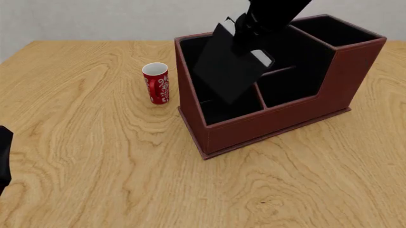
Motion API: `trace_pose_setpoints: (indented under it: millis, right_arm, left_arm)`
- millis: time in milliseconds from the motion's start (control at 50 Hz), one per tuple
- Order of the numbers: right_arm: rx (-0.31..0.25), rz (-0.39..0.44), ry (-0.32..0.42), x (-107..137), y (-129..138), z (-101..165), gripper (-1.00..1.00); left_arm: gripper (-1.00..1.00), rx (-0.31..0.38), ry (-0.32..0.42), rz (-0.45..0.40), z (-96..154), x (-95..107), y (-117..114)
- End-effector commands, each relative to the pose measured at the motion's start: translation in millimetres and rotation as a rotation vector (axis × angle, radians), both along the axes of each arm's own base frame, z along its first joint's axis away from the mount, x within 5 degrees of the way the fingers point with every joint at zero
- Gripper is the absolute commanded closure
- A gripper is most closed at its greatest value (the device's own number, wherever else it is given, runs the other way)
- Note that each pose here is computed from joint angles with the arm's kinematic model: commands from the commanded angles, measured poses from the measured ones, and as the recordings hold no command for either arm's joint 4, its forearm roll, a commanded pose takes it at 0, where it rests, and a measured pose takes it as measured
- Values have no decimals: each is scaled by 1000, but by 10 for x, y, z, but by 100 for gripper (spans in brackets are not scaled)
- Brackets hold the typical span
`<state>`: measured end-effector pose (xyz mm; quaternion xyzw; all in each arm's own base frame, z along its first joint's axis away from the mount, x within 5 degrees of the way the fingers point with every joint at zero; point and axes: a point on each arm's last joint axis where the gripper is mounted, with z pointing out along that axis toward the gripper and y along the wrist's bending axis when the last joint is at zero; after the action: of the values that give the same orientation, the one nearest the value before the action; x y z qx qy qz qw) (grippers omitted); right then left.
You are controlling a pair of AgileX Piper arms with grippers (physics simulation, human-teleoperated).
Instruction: Pick up the book and place it in the left compartment of the caddy.
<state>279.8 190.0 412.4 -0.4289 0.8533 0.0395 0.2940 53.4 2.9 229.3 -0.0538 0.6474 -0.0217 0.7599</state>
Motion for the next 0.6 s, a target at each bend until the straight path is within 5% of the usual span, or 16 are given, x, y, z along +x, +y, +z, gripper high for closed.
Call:
trace_pose_setpoints:
  millis: [20, 600]
  right_arm:
    - [18, -22, 11, 29, 68, -9, 100]
    - [-5, -54, 46, 232, 74, -169, 100]
  left_arm:
    - [-100, -3, 6, 8, -3, 0, 5]
    - [-100, 9, 18, 10, -36, 7, 5]
